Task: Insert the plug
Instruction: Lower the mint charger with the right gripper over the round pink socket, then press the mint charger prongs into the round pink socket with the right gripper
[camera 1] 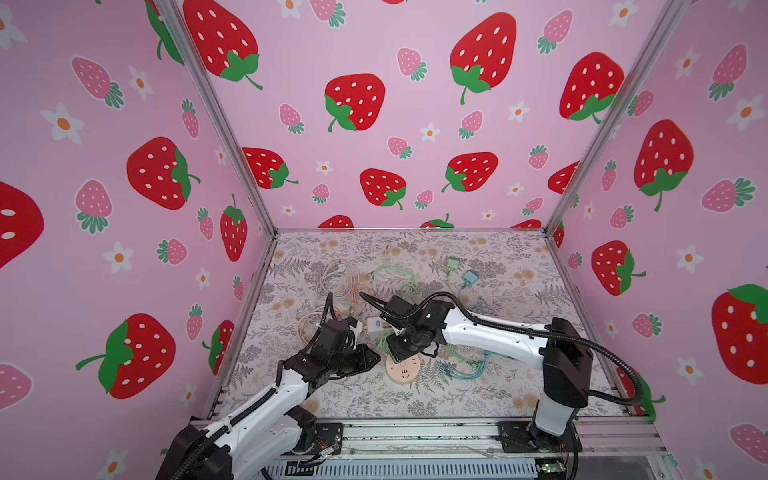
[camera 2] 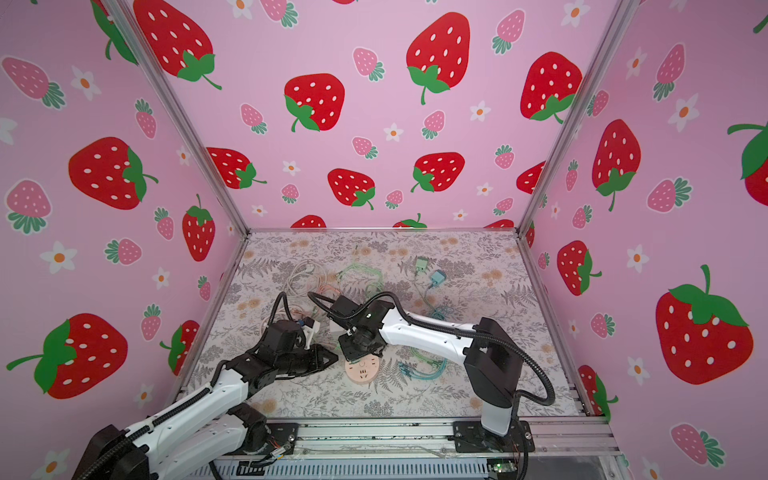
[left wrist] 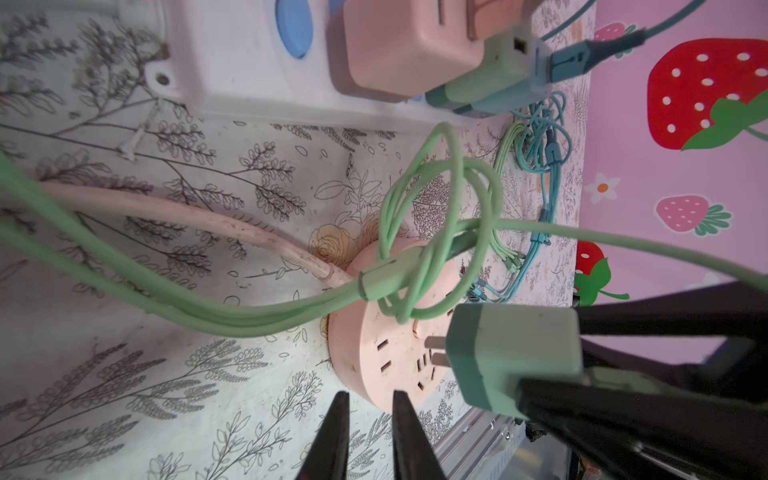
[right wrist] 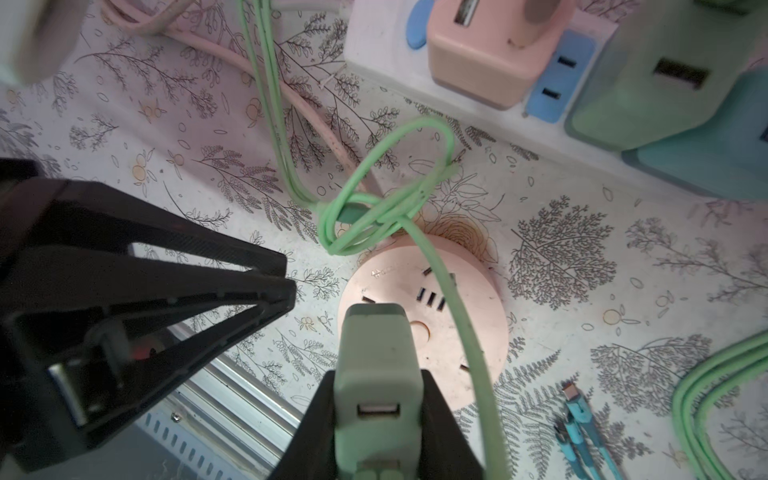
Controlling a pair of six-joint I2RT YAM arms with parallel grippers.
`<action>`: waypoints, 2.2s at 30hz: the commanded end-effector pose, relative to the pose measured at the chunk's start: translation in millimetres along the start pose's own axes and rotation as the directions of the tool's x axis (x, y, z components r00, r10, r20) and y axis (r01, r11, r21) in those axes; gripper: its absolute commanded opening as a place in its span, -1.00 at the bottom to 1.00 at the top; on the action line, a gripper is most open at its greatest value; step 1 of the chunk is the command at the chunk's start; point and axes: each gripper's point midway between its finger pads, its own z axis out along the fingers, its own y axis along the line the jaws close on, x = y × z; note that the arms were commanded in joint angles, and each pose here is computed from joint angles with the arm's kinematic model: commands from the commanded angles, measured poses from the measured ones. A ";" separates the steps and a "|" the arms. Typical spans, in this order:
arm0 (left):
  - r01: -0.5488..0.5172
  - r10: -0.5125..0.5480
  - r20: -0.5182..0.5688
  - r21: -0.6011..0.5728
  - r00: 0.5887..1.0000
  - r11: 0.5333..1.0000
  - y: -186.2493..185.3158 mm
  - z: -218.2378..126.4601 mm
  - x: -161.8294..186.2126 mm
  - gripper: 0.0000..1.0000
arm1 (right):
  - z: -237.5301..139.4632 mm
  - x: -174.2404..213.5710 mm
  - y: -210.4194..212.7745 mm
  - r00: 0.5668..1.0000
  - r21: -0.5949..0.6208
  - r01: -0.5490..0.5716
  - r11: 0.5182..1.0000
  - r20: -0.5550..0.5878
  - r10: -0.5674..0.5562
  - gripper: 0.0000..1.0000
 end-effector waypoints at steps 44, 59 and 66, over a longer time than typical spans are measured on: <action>-0.087 0.088 -0.008 0.013 0.996 0.996 10.1 32.9 5.1 -0.85 | 53.8 30.7 -25.5 0.982 0.257 -0.184 0.949 0.012 0.187 -0.99; -0.032 0.042 0.069 -0.142 0.997 0.989 37.7 14.7 1.0 -0.86 | 78.2 41.0 -41.9 0.984 0.378 -0.134 0.916 -0.058 0.168 -0.97; -0.028 0.041 0.081 -0.163 0.996 0.986 44.2 7.4 4.6 -0.86 | 101.2 66.1 -58.2 0.976 0.435 -0.082 0.897 -0.148 0.161 -0.97</action>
